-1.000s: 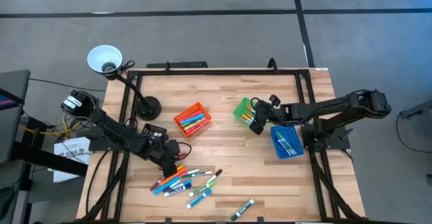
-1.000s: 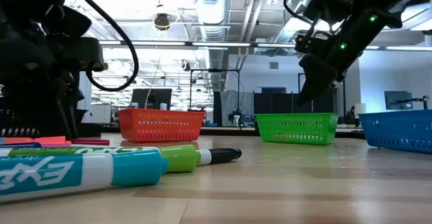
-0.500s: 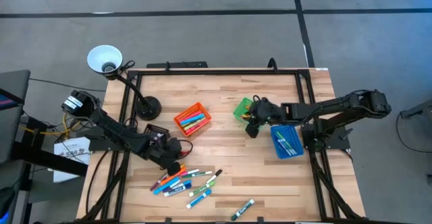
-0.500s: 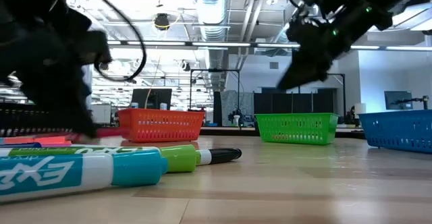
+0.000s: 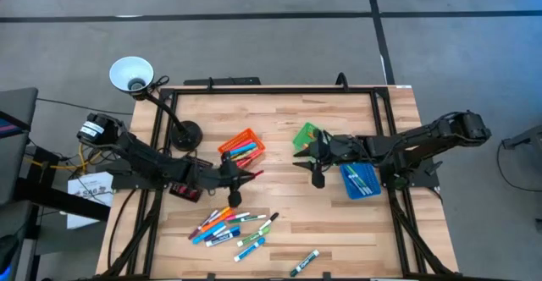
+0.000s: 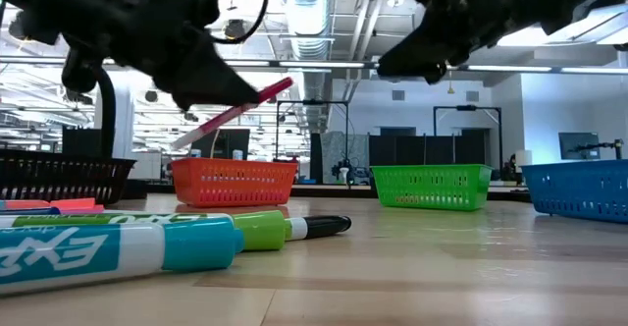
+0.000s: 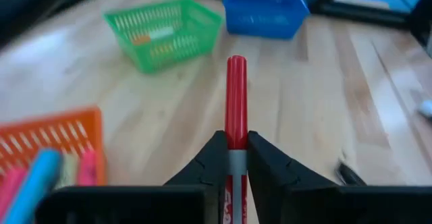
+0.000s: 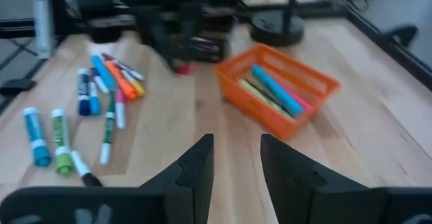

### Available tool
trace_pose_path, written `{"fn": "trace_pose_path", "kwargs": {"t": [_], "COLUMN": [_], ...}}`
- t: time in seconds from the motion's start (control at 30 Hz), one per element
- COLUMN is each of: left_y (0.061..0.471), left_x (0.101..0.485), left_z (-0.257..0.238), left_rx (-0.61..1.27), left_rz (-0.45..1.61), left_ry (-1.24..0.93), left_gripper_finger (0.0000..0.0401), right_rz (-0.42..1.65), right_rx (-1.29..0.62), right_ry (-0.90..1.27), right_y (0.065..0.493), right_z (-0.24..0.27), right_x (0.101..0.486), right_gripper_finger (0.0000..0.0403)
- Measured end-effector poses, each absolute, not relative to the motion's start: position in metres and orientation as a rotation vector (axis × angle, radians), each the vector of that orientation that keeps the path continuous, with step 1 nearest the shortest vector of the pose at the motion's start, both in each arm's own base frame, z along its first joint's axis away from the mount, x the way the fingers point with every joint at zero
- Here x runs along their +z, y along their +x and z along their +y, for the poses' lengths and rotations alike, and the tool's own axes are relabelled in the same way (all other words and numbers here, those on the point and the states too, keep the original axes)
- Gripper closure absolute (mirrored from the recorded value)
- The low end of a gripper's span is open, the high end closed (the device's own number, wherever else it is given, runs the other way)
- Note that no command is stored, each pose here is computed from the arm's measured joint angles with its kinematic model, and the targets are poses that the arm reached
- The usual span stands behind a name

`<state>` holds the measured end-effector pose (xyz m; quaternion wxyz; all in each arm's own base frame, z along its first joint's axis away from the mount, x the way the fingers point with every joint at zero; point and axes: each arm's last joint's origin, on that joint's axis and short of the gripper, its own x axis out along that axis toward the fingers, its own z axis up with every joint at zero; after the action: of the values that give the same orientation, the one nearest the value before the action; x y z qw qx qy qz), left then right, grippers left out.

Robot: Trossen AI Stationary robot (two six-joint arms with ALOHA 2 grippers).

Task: Pick & Place Markers
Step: Put the red marker pen into the blue bin

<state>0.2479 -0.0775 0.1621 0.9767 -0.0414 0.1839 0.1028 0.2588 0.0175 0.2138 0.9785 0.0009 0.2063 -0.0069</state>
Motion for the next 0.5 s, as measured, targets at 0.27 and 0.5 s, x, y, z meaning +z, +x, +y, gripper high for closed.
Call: {"fn": "trace_pose_path", "kwargs": {"t": [0.27,0.5], "left_y": [0.259,0.262], "left_x": [0.17,0.176], "left_z": [-0.053,-0.052], "left_rx": [0.178,0.129], "left_rz": [0.303,0.258], "left_ry": [-0.124,-0.103], "left_gripper_finger": [0.0366,0.0363], "right_rz": [0.371,0.318], "right_rx": [0.018,0.021], "right_ry": [-0.014,-0.009], "right_y": [0.26,0.27], "right_z": [0.023,0.024], "right_x": [0.218,0.213], "right_gripper_finger": [0.0289,0.0289]}}
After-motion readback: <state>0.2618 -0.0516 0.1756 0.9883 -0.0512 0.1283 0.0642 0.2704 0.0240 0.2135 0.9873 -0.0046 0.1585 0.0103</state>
